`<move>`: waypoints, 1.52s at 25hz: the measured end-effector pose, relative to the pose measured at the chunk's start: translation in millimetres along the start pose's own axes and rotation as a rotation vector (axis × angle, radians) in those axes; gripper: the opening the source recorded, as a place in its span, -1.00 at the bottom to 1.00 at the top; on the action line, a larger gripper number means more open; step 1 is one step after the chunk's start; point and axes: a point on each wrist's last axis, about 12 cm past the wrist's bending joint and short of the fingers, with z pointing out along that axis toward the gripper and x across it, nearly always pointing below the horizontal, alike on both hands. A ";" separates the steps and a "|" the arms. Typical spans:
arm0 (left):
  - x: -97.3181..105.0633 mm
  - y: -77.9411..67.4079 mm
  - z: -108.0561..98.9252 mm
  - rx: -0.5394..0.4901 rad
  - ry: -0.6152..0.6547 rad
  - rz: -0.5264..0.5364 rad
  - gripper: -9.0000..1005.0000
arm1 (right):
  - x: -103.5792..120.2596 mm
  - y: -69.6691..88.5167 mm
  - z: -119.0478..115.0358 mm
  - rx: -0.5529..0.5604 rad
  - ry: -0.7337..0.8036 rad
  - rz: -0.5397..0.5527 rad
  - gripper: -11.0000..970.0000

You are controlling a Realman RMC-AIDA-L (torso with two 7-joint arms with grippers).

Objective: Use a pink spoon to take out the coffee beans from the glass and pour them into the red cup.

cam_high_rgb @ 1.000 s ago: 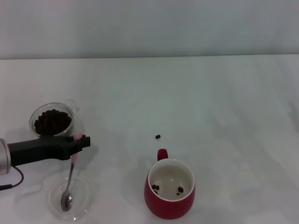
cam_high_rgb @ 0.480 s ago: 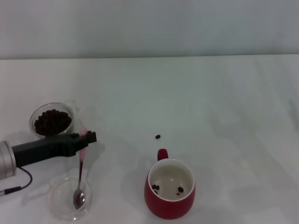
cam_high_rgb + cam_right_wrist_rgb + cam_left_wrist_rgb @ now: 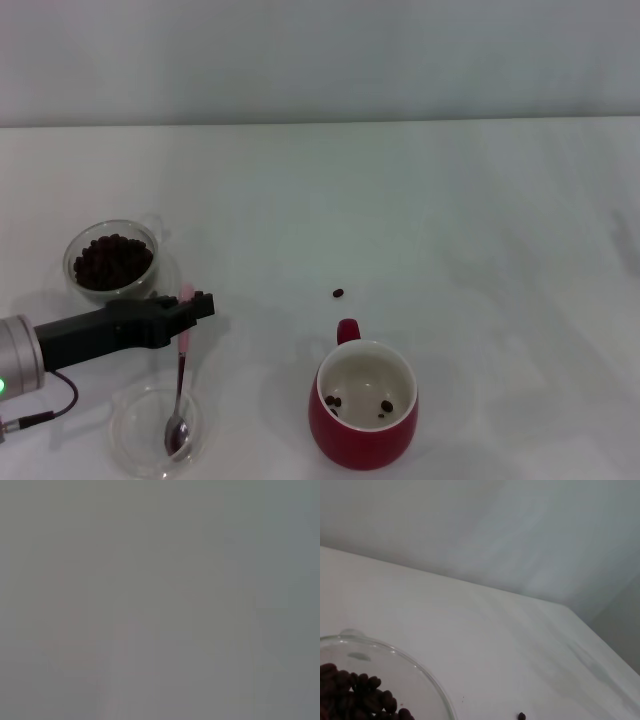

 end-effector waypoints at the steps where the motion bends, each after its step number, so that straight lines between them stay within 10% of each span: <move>1: 0.1 0.2 -0.2 0.000 0.000 0.002 -0.72 | 0.1 -0.1 0.5 0.000 0.000 -0.001 0.28; 22: -3.1 5.7 -7.0 -0.033 -0.028 0.089 -0.36 | 2.6 -0.1 6.8 -0.006 0.013 0.002 0.28; 38: -44.7 -5.1 -52.6 -0.047 -0.415 0.495 -0.23 | 0.5 -1.7 6.3 -0.003 0.000 -0.005 0.28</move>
